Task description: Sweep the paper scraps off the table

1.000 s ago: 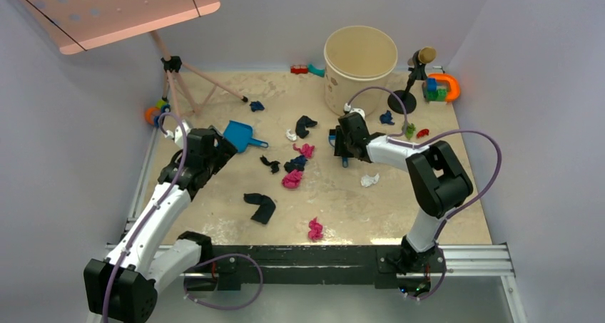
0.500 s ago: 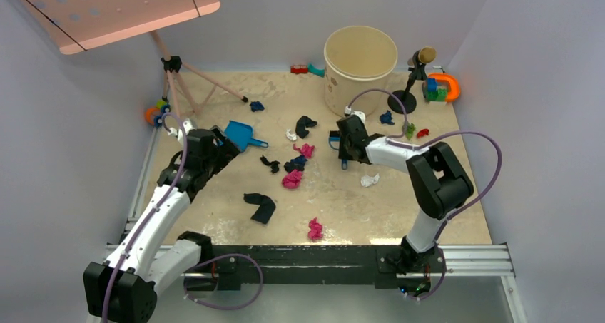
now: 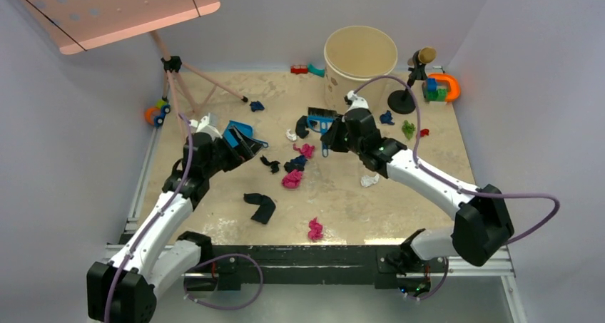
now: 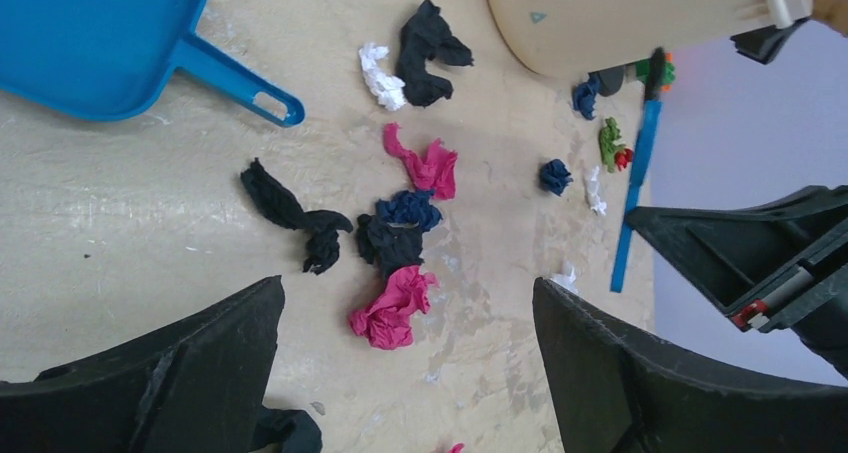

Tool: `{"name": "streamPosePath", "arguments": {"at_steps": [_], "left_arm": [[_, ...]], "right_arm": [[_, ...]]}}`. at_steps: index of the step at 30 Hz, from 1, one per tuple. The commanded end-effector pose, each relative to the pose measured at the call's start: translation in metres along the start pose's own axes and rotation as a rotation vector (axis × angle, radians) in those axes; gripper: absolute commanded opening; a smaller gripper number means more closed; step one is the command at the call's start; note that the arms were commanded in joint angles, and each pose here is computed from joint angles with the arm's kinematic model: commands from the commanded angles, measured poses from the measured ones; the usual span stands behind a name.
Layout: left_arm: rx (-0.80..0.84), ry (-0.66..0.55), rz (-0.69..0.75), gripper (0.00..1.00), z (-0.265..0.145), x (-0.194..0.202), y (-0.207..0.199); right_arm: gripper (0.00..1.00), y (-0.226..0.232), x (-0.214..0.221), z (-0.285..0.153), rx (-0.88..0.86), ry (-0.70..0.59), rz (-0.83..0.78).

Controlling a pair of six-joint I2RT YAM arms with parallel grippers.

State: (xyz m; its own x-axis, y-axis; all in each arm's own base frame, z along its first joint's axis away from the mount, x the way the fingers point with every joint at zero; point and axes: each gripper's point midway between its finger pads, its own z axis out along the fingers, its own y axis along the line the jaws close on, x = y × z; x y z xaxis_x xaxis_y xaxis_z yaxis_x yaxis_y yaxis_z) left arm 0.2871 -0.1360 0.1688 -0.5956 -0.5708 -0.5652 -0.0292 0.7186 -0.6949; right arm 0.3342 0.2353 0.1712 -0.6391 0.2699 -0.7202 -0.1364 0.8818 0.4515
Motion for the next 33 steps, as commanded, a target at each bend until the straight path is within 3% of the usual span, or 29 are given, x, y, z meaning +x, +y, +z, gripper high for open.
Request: {"name": "streamPosePath", "arguments": {"at_steps": [1,7,10,14,18,33], "left_arm": [[0.125,-0.067,0.04,0.97,-0.012,-0.009,-0.022],[0.321,-0.042,0.062,0.97,-0.018,0.005,-0.046],[0.491,-0.089,0.076,0.97,-0.02,0.01,-0.063],[0.531,-0.101,0.11,0.96,-0.009,0.021,-0.069],[0.631,-0.127,0.215,0.95,-0.01,0.028,-0.103],[0.753,-0.163,0.361,0.87,-0.011,0.032,-0.141]], "right_arm": [[0.16,0.057,0.011,-0.002,-0.131,0.039,0.031],[0.16,0.093,0.016,-0.005,-0.28,0.027,0.15],[0.15,0.097,0.008,-0.01,-0.288,0.007,0.24],[0.15,0.101,-0.014,-0.021,-0.296,-0.068,0.425],[0.15,0.105,-0.028,-0.029,-0.322,-0.104,0.58],[0.13,0.1,-0.024,-0.029,-0.314,-0.112,0.679]]}}
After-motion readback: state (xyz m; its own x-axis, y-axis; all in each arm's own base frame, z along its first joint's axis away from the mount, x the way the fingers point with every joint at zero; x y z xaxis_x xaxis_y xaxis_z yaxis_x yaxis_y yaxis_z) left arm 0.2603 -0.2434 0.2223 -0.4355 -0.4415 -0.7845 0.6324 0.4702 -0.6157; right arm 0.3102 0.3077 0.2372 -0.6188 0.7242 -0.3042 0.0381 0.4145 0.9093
